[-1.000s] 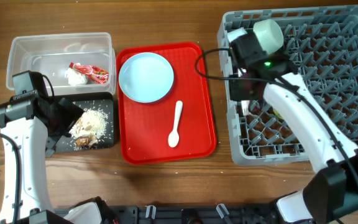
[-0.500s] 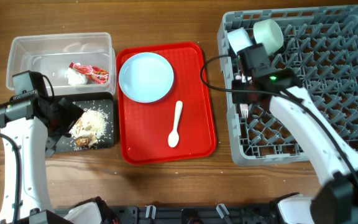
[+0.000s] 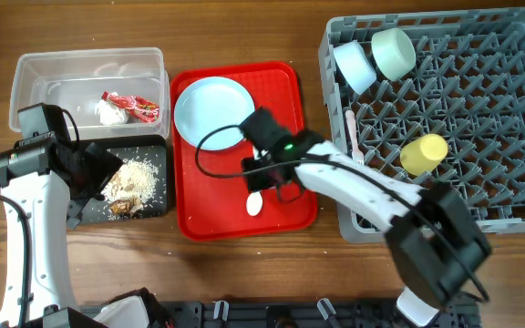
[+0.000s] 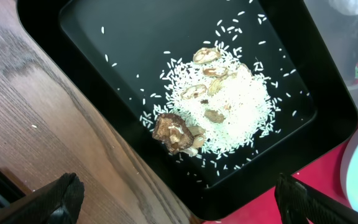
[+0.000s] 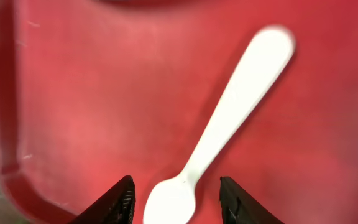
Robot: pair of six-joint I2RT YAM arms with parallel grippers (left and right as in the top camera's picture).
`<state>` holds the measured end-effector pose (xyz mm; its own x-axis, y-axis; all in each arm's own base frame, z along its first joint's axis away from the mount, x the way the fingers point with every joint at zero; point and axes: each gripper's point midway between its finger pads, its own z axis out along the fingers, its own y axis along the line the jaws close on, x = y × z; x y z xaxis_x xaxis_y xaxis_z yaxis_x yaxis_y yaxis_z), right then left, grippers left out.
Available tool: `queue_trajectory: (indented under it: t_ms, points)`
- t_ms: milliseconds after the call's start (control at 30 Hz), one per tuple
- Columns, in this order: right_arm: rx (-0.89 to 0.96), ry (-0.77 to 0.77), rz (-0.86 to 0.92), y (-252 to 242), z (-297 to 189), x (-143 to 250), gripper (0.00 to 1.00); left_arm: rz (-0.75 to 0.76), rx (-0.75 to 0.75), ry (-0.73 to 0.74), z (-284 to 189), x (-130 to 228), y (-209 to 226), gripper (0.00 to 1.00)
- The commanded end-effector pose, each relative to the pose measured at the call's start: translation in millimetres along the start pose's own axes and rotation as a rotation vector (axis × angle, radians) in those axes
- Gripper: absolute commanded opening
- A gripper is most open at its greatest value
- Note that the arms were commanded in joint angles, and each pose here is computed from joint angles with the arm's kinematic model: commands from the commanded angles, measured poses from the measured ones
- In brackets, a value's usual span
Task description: Sort waste into correct bins and load items into the dishwasher rack
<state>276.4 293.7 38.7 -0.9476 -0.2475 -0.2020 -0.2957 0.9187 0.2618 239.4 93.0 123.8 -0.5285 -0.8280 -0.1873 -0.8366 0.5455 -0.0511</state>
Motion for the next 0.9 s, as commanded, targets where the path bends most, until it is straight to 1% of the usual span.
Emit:
queue_trajectory:
  t_ms: [0,33,100,133,167,233,267,333,433,500,567,600,667,767,833,867]
  points:
    - [0.104,0.047,0.102,-15,34,15,0.46,-0.005,0.001,-0.017,-3,-2,2,1.0]
    - [0.122,0.066,0.109,-18,43,19,0.45,-0.005,0.001,-0.017,-3,-2,2,1.0]
    - [0.171,0.09,0.174,-28,48,27,0.38,-0.005,0.001,-0.017,-3,-2,2,1.0]
    - [0.195,0.081,0.206,-32,44,27,0.22,-0.005,0.001,-0.017,-3,-2,2,1.0]
    - [0.202,0.079,0.209,-34,43,27,0.13,-0.004,0.001,-0.017,-3,-2,2,1.0]
    - [0.237,0.082,0.228,-46,36,27,0.04,-0.005,0.001,-0.017,-3,-2,2,1.0]
    - [0.247,0.075,0.225,-51,30,24,0.04,-0.004,0.001,-0.017,-3,-2,2,1.0]
    - [0.227,0.047,0.157,-56,7,13,0.04,-0.005,0.001,-0.017,-3,-2,2,1.0]
    - [0.209,-0.053,0.126,-64,-41,-6,0.04,-0.005,0.001,-0.017,-3,-2,2,1.0]
    - [0.268,-0.156,0.128,-87,-88,-18,0.04,-0.005,0.001,-0.017,-3,-2,2,1.0]
    - [0.343,-0.23,0.115,-120,-132,-23,0.04,-0.005,0.001,-0.017,-3,-2,2,1.0]
    - [0.382,-0.246,0.144,-136,-145,-22,0.04,-0.005,0.001,-0.017,-3,-2,2,1.0]
    - [0.422,-0.242,0.18,-164,-156,-21,0.05,-0.005,0.001,-0.017,-3,-2,2,1.0]
    - [0.418,-0.179,0.173,-186,-146,-14,0.06,-0.005,0.001,-0.017,-3,-2,2,1.0]
    - [0.422,-0.147,0.181,-192,-133,-9,0.06,-0.005,0.001,-0.017,-3,-2,2,1.0]
    - [0.427,-0.117,0.182,-194,-124,-5,0.26,-0.005,0.001,-0.017,-3,-2,2,1.0]
